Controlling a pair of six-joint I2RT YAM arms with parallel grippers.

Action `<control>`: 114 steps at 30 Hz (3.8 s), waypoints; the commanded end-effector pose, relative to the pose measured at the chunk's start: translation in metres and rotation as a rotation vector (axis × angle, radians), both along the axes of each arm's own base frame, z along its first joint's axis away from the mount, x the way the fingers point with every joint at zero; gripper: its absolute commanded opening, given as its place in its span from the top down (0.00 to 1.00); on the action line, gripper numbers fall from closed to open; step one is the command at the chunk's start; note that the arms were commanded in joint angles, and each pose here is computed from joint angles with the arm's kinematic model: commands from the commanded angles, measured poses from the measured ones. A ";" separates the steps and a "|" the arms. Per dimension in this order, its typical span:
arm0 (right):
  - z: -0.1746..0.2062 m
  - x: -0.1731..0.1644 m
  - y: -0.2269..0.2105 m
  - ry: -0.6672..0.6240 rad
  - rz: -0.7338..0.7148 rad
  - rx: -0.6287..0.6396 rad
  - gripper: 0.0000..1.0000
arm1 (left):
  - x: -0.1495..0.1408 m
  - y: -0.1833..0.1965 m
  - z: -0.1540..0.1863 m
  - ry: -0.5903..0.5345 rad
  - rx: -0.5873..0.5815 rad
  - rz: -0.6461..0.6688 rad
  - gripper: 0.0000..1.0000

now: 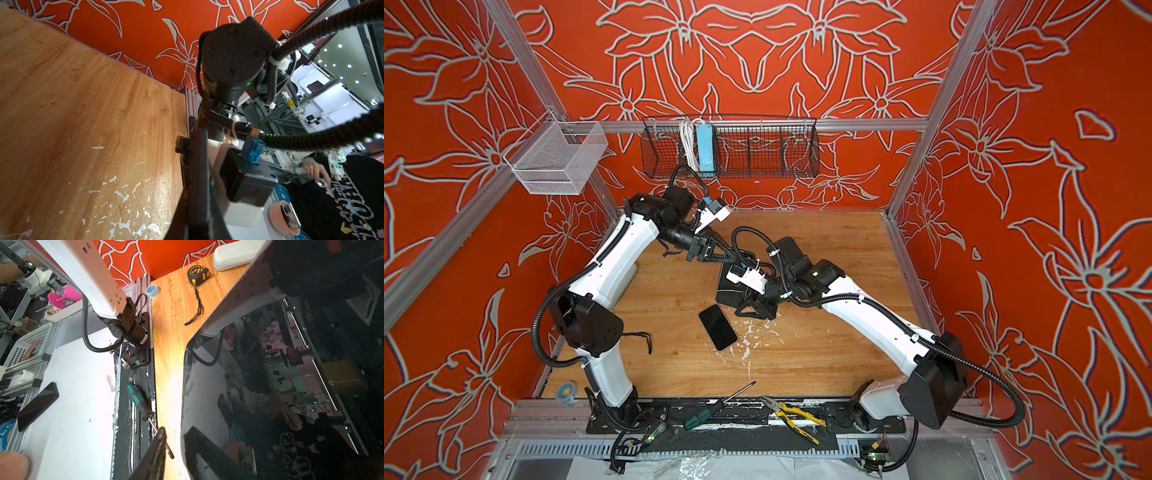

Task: Take the phone out of the phone case
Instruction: Remove the phone case from the phone.

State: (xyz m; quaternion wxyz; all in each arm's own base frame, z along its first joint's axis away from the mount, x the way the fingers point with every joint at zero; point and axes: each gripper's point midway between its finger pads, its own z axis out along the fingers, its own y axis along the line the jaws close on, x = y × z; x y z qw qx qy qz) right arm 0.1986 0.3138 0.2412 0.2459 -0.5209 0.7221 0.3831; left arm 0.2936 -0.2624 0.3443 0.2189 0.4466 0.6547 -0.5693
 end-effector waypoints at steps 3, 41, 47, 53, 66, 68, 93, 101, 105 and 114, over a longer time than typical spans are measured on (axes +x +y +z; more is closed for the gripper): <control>0.009 -0.016 0.004 0.000 0.075 0.031 0.72 | -0.003 -0.001 0.024 -0.079 -0.079 -0.017 1.00; 0.018 -0.009 0.040 -0.252 0.013 0.042 0.87 | 0.003 -0.004 0.028 -0.034 -0.126 -0.022 1.00; 0.031 -0.019 0.036 -0.134 0.056 0.132 0.76 | 0.001 -0.004 0.032 -0.045 -0.135 -0.024 1.00; 0.043 -0.019 0.026 -0.087 0.048 0.205 0.75 | -0.001 -0.003 0.034 -0.046 -0.139 -0.025 1.00; 0.055 -0.011 0.021 -0.079 0.022 0.266 0.78 | -0.006 -0.002 0.037 -0.050 -0.145 -0.025 1.00; 0.054 -0.012 0.021 -0.071 0.027 0.264 0.78 | -0.005 -0.002 0.037 -0.052 -0.144 -0.024 1.00; 0.054 -0.020 0.020 -0.114 0.054 0.227 0.90 | 0.007 -0.006 0.037 -0.032 -0.168 -0.014 1.00; 0.058 -0.025 0.028 -0.177 0.068 0.206 0.89 | 0.010 -0.007 0.037 -0.026 -0.176 -0.013 1.00; 0.060 -0.027 0.033 -0.213 0.071 0.197 0.89 | 0.010 -0.007 0.037 -0.018 -0.181 -0.015 1.00; 0.061 -0.024 0.041 -0.288 0.063 0.170 0.90 | 0.011 -0.008 0.034 -0.010 -0.199 -0.017 1.00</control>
